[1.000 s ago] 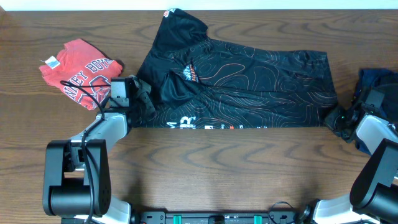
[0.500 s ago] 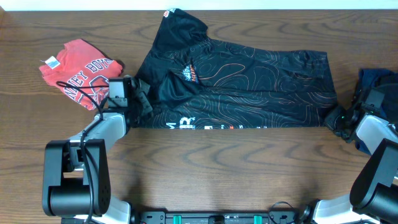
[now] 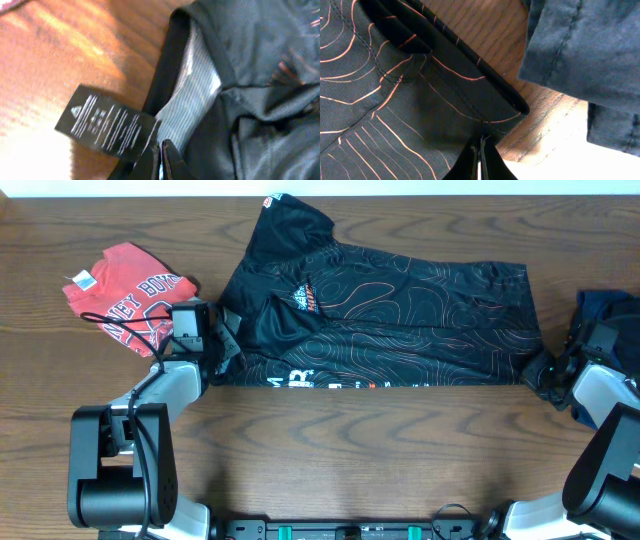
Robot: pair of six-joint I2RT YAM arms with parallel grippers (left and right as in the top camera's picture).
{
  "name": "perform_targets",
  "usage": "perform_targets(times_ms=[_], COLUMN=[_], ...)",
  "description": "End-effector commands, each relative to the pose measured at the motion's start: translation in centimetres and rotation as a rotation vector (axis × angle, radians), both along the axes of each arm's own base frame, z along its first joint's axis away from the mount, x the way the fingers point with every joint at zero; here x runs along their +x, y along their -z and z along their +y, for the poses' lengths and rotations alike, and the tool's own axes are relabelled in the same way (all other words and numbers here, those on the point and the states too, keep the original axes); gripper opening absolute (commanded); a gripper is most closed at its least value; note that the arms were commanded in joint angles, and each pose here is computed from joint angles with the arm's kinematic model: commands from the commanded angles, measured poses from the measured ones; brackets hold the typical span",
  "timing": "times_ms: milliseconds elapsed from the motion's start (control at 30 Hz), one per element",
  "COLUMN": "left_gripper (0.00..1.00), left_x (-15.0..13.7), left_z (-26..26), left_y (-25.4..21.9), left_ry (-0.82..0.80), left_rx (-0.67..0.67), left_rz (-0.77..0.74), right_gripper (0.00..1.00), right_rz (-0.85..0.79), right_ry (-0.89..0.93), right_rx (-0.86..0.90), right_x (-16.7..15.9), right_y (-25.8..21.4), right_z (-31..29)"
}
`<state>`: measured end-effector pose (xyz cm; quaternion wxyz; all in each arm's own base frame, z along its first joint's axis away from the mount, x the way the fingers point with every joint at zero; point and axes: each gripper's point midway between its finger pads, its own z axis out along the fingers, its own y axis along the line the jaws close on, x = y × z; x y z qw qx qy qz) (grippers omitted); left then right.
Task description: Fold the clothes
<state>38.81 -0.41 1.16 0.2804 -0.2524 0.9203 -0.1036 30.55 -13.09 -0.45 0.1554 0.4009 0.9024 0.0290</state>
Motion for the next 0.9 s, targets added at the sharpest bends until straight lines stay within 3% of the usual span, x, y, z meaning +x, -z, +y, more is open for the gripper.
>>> perform_targets(times_ms=[0,233,600,867], left_gripper=[0.06,0.06,0.06,0.06], left_x=[-1.1,-4.9,-11.5,-14.3], left_z=[0.0,-0.1,0.6,3.0], left_y=[0.8,2.6,4.2,3.3], left_ry=[0.008,0.013,0.005,-0.061], left_rx=[-0.006,-0.005,-0.004,-0.017], left_rz=[0.051,0.219,0.497,0.585], right_gripper=[0.04,0.04,0.01,0.01], right_rz=[0.078,0.094,0.259,0.269], right_ry=[-0.002,-0.003,0.047,0.123], right_rx=[-0.007,0.0,-0.027,-0.018], right_x=[-1.7,-2.0,-6.1,-7.9], right_y=[1.5,1.6,2.0,0.2], right_z=[0.0,0.2,-0.4,-1.4])
